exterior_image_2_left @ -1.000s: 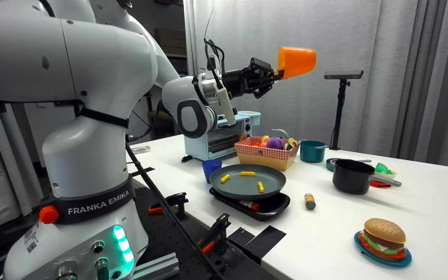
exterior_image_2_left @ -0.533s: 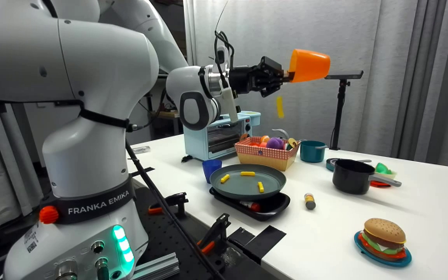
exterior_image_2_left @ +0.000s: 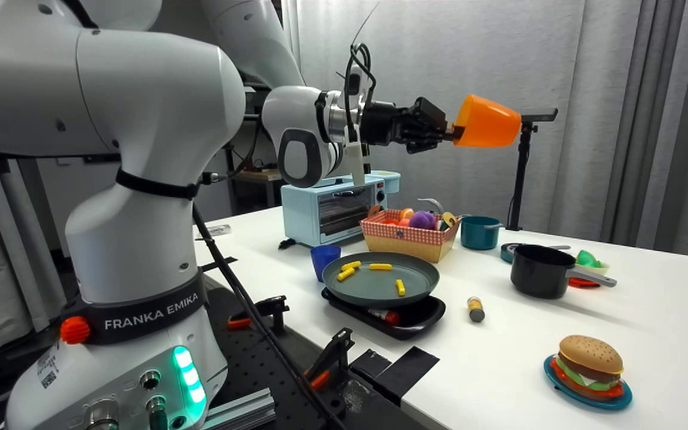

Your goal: Pour the contents in the orange cup onto the grey plate

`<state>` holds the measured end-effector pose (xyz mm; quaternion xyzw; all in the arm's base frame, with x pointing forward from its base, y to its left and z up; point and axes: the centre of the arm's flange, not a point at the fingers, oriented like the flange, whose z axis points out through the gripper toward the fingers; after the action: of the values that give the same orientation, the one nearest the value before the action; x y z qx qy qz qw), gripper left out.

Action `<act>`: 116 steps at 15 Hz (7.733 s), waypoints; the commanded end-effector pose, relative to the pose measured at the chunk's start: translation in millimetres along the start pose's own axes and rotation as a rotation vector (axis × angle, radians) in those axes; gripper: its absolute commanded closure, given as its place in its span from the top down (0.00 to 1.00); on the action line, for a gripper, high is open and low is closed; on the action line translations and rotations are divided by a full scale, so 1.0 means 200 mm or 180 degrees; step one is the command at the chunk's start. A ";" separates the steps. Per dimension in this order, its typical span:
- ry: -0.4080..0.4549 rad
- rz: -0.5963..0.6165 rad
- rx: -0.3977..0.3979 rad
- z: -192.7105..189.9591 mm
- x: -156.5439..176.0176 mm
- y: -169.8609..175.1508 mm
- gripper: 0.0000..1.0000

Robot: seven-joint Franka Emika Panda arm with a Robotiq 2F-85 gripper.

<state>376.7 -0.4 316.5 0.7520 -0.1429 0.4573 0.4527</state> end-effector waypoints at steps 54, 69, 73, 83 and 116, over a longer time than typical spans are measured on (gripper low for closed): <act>-0.2112 -0.0313 0.3025 0.63 0.17 -0.72 0.01; -0.1851 -0.1288 0.3961 0.75 0.46 -0.69 0.01; -0.1840 -0.1529 0.4034 0.77 0.44 -0.66 0.01; -0.1889 -0.1938 0.4185 0.82 0.36 -0.65 0.01; -0.2031 -0.2578 0.3917 0.98 0.08 -0.75 0.01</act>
<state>580.4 -67.9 215.8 0.9541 0.2988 0.0180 0.0132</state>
